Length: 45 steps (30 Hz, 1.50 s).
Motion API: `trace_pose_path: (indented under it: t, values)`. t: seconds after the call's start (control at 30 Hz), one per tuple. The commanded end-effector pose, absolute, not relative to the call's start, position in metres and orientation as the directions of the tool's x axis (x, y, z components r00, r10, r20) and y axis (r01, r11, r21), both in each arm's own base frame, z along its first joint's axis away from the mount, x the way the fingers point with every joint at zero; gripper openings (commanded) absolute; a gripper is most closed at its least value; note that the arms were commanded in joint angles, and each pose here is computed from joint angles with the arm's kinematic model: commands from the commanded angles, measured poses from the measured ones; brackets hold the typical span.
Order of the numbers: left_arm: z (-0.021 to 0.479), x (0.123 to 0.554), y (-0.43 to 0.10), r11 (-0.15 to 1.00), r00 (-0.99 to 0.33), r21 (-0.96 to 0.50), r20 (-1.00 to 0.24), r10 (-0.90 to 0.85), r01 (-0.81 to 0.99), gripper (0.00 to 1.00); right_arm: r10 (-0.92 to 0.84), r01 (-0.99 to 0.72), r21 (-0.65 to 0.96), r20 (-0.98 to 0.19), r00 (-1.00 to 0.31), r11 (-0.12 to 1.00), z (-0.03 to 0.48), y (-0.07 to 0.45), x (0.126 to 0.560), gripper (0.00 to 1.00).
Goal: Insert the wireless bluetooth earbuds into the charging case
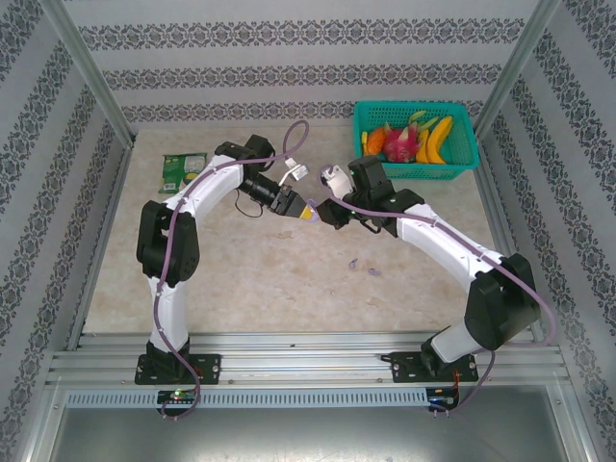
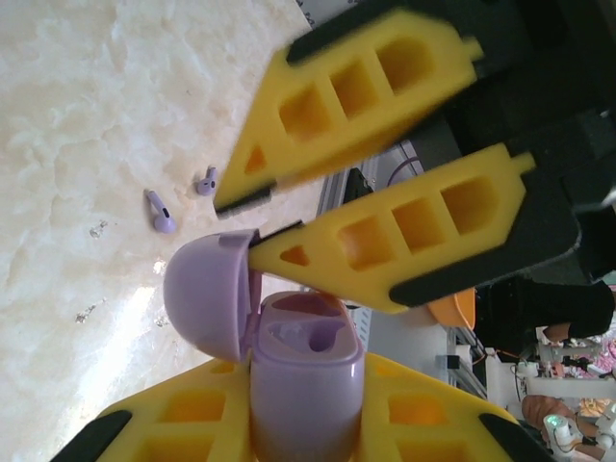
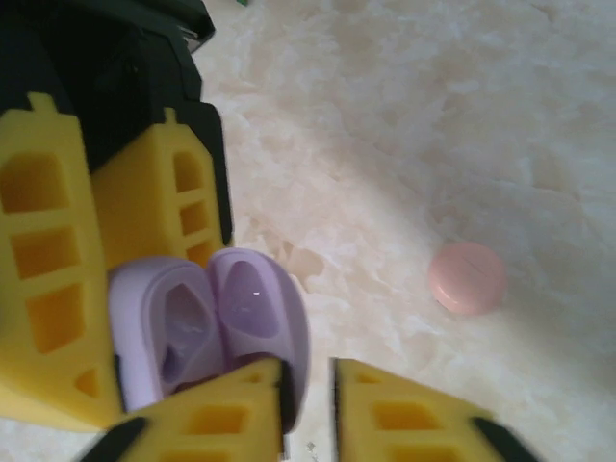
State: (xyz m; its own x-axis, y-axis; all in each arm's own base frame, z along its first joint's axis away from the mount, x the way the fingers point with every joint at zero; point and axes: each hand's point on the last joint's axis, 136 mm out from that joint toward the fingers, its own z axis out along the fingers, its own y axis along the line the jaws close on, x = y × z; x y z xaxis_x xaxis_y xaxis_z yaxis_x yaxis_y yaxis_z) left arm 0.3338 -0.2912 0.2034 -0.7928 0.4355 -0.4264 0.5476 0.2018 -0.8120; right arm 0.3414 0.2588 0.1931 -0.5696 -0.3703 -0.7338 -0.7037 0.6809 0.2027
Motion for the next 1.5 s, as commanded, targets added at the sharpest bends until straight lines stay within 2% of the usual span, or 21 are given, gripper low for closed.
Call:
trace_pose_path:
  t: [0.0,0.07,0.17,0.23,0.33,0.5,0.7,0.77,0.93,1.17,1.47]
  values:
    - [0.212,0.337,-0.3,0.16,-0.767,-0.793,-0.483,0.422,0.588,0.12,-0.327,-0.694,0.2,-0.77,-0.548,0.691,0.217,0.253,0.341,0.35]
    - [0.214,0.338,-0.3,0.164,-0.762,-0.783,-0.498,0.413,0.6,0.09,-0.291,-0.672,0.22,-0.776,-0.56,0.707,0.224,0.244,0.34,0.44]
    - [0.216,0.339,-0.3,0.176,-0.759,-0.768,-0.516,0.397,0.615,0.04,-0.224,-0.63,0.261,-0.78,-0.584,0.732,0.231,0.228,0.335,0.53]
    - [0.219,0.342,-0.299,0.183,-0.749,-0.75,-0.542,0.381,0.636,0.0,-0.178,-0.591,0.289,-0.776,-0.605,0.753,0.232,0.218,0.332,0.58]
    - [0.226,0.342,-0.298,0.201,-0.738,-0.723,-0.577,0.351,0.661,0.0,-0.104,-0.52,0.334,-0.759,-0.643,0.786,0.23,0.203,0.328,0.63]
    - [0.24,0.343,-0.295,0.271,-0.691,-0.636,-0.66,0.295,0.723,0.0,0.032,-0.34,0.405,-0.681,-0.731,0.849,0.215,0.18,0.325,0.65]
    - [0.261,0.353,-0.285,0.407,-0.611,-0.51,-0.772,0.172,0.758,0.0,0.212,-0.075,0.485,-0.51,-0.833,0.871,0.176,0.164,0.319,0.65]
    - [0.269,0.359,-0.279,0.468,-0.579,-0.47,-0.807,0.117,0.749,0.0,0.262,0.016,0.489,-0.44,-0.859,0.872,0.157,0.16,0.314,0.65]
    - [0.278,0.373,-0.258,0.609,-0.503,-0.401,-0.864,-0.005,0.684,0.0,0.321,0.153,0.429,-0.354,-0.878,0.89,0.121,0.15,0.3,0.65]
    - [0.274,0.385,-0.221,0.751,-0.374,-0.379,-0.908,-0.189,0.541,0.0,0.274,0.154,0.358,-0.315,-0.909,0.921,0.094,0.162,0.289,0.65]
    - [0.264,0.376,-0.215,0.767,-0.298,-0.38,-0.92,-0.255,0.516,0.0,0.216,0.144,0.259,-0.277,-0.936,0.955,0.059,0.18,0.282,0.65]
